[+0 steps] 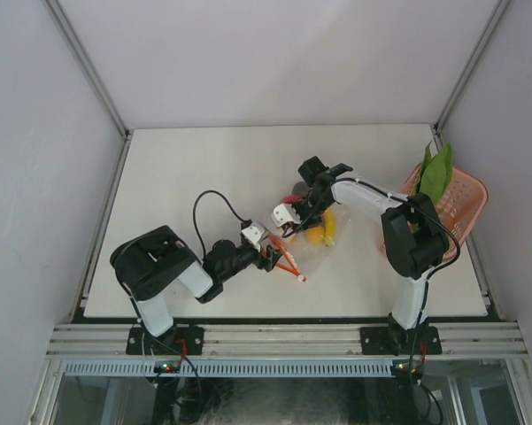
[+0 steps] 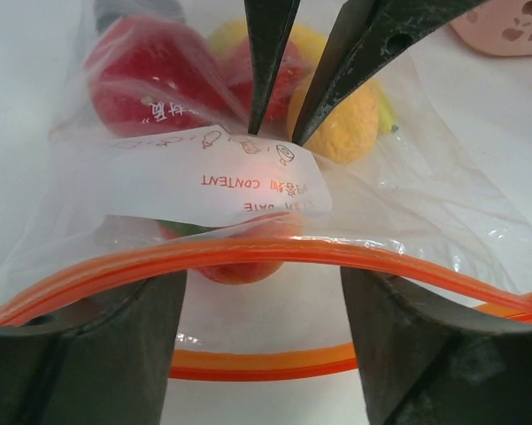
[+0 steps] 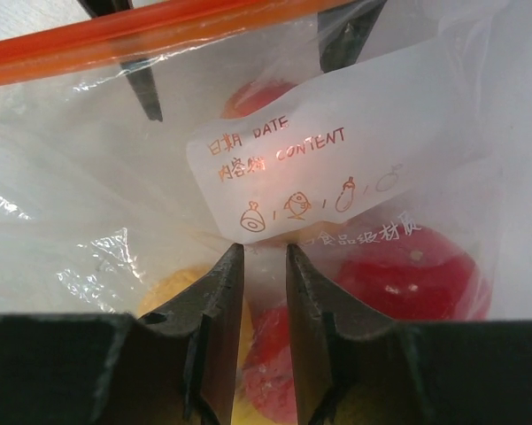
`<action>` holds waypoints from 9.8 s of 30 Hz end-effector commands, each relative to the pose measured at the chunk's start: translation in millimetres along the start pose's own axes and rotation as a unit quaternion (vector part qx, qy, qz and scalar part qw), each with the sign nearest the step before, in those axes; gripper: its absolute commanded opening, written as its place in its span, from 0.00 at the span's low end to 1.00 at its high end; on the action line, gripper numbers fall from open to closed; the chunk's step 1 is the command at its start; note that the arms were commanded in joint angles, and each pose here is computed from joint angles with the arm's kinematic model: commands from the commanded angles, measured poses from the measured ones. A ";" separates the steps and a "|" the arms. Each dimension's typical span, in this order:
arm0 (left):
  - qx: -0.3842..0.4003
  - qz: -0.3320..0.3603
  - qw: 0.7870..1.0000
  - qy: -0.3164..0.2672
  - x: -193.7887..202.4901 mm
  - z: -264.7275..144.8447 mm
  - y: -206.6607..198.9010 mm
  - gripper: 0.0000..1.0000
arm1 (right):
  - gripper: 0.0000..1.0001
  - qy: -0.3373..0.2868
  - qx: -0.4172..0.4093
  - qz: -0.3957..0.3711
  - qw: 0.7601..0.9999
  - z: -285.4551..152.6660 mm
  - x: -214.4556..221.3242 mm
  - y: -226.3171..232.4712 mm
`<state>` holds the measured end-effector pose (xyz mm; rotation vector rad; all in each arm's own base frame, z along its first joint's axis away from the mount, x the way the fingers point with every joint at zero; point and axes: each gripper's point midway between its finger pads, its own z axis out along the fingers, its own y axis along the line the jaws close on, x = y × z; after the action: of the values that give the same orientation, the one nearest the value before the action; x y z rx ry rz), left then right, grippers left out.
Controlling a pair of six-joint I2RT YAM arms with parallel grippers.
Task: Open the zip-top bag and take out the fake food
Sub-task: Pick up the fake fruit from the zipper food storage bag, then place the fake fruit in the bin.
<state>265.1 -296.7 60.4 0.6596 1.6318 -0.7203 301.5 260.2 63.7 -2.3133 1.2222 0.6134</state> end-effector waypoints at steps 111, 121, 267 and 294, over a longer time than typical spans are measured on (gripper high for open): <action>-0.021 -0.199 0.964 0.172 -10.7 -68.6 -30.8 0.16 | 0.17 -0.094 0.074 0.116 0.986 -23.9 -16.1 -21.3; -0.014 -0.245 0.959 0.143 -34.7 -87.9 -34.3 0.16 | 0.17 -0.119 0.082 0.112 0.983 -39.8 -26.5 -16.4; -0.109 -0.435 0.883 -0.136 -396.5 -131.8 -17.5 1.00 | 0.38 0.003 0.603 0.550 0.578 -324.0 153.4 125.0; -0.092 -0.313 0.938 -0.116 -327.4 -104.9 -15.8 1.00 | 0.90 -0.006 0.607 0.516 0.604 -316.1 124.6 131.9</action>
<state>233.7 -228.7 422.6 -0.2559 1.6968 -1.1024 304.4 -72.7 208.5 -0.2934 2.0454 -0.0382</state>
